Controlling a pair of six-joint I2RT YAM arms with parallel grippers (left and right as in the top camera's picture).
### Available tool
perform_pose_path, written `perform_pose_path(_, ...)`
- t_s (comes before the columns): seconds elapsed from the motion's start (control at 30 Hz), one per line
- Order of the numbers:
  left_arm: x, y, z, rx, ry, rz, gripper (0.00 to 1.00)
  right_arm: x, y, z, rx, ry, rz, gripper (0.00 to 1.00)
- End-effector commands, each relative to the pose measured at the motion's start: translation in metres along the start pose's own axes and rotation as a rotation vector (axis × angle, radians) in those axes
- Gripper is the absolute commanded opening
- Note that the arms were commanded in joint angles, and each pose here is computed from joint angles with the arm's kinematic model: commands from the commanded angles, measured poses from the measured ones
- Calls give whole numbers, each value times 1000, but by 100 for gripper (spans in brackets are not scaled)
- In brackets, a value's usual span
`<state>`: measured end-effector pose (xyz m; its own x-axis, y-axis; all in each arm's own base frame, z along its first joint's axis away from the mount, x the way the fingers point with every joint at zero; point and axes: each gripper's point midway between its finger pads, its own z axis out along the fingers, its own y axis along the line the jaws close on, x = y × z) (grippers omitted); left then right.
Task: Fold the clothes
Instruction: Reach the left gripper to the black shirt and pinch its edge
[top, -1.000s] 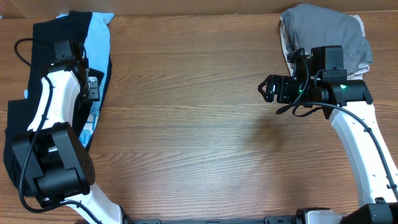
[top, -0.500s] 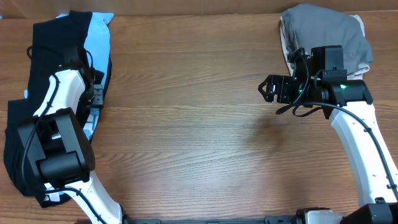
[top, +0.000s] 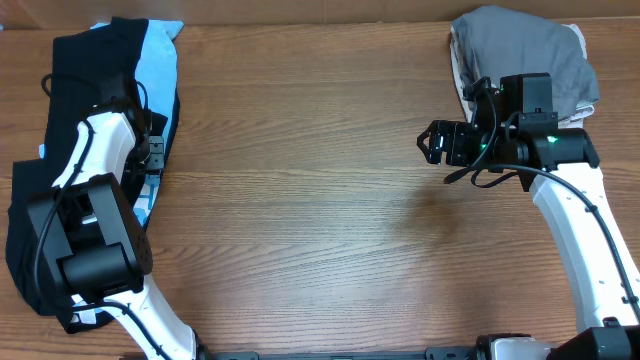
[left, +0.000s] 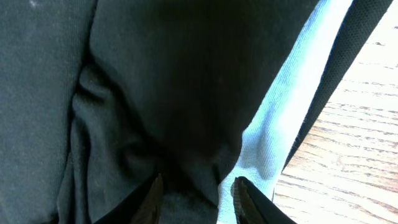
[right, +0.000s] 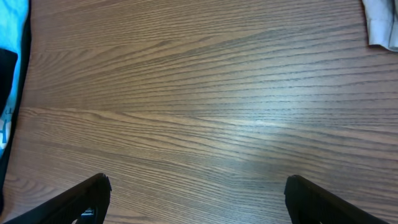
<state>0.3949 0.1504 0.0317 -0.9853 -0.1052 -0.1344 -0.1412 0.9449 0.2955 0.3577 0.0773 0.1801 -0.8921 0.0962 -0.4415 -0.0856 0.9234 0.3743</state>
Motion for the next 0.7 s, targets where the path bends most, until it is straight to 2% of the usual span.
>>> perform_pose_path(0.0, -5, 0, 5, 17, -3, -1, 40, -6, 1, -1, 4, -14, -8, 93)
perform_pose_path(0.5, 6, -6, 29, 19, 62, 13, 40, -6, 0, 1, 9, -10, -6, 93)
perform_pose_path(0.67, 5, -5, 27, 16, 64, 13, 29, -6, -3, 1, 24, -12, -6, 93)
